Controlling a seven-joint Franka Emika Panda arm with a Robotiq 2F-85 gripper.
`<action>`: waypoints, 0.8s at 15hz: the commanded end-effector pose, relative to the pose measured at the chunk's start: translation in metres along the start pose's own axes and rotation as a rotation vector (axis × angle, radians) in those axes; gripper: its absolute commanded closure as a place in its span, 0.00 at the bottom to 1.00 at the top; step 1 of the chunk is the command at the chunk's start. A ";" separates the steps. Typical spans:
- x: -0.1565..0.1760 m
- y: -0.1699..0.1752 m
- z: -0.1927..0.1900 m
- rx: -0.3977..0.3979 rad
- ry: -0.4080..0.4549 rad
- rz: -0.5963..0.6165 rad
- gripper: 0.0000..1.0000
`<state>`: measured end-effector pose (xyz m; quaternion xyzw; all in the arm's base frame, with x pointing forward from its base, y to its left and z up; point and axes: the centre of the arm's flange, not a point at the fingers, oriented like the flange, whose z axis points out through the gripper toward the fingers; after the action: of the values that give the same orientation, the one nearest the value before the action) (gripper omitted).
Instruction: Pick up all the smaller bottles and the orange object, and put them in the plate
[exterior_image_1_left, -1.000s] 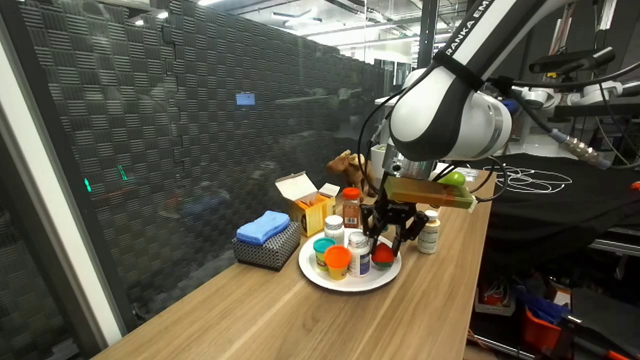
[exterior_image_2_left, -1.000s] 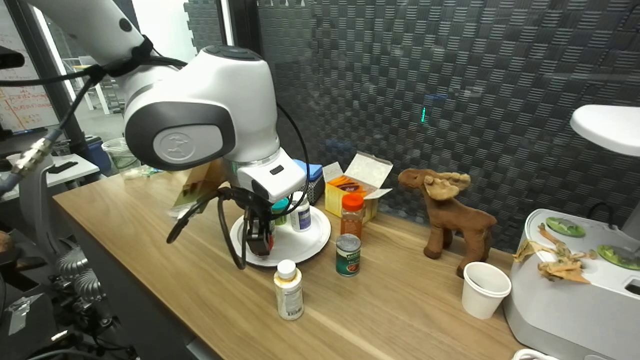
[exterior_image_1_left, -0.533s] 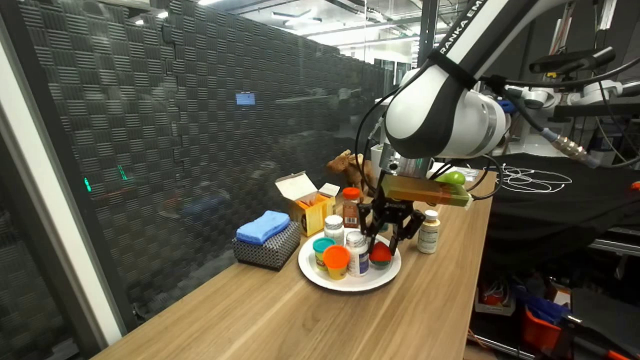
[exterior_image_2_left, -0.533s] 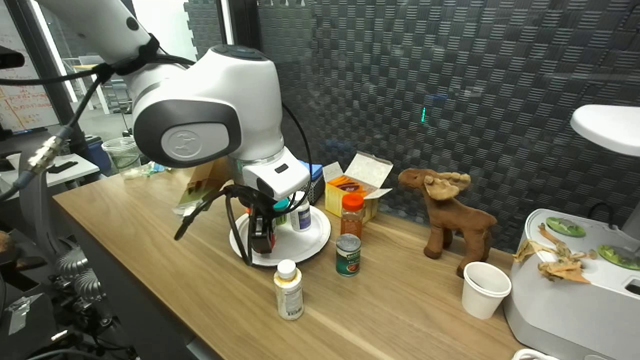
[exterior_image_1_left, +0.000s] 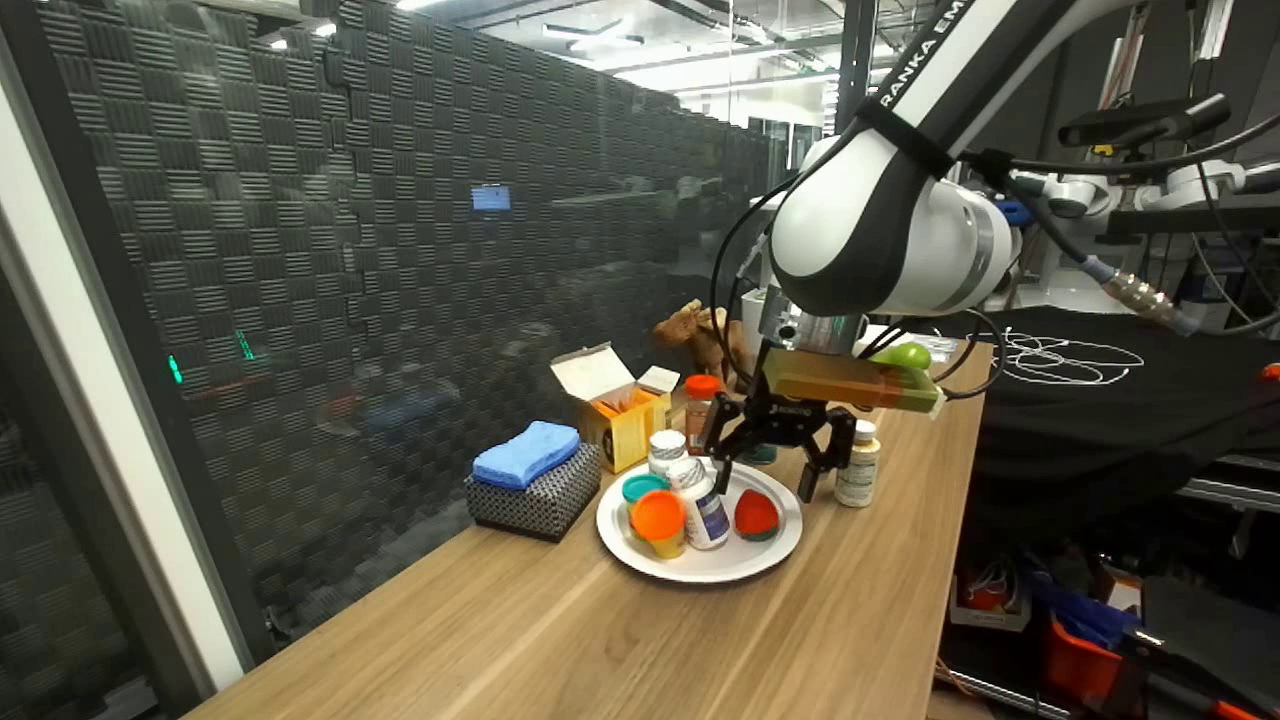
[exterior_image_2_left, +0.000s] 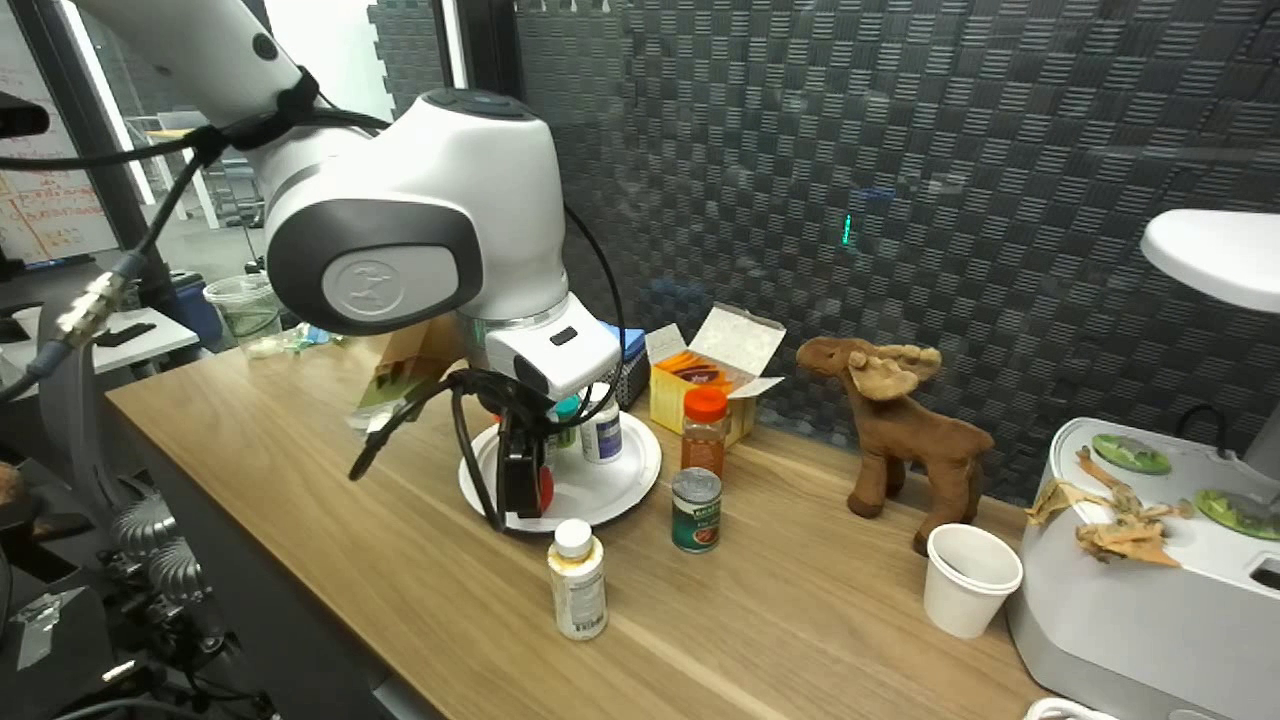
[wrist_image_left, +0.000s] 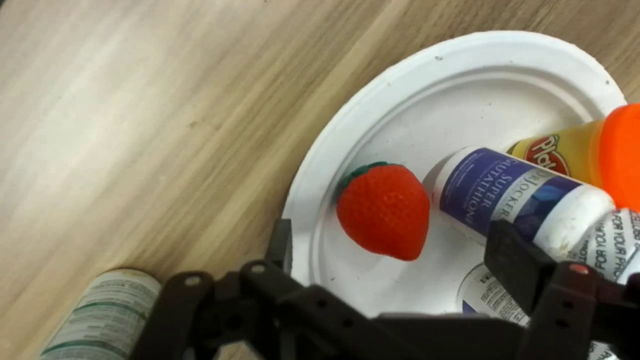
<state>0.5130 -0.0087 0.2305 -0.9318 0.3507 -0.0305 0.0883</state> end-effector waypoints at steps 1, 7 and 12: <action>0.002 0.002 -0.014 0.039 0.020 -0.011 0.00; 0.003 -0.002 -0.036 0.089 0.061 -0.034 0.00; 0.003 -0.011 -0.054 0.103 0.097 -0.075 0.00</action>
<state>0.5195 -0.0122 0.2683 -0.9344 0.3306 -0.0746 0.1097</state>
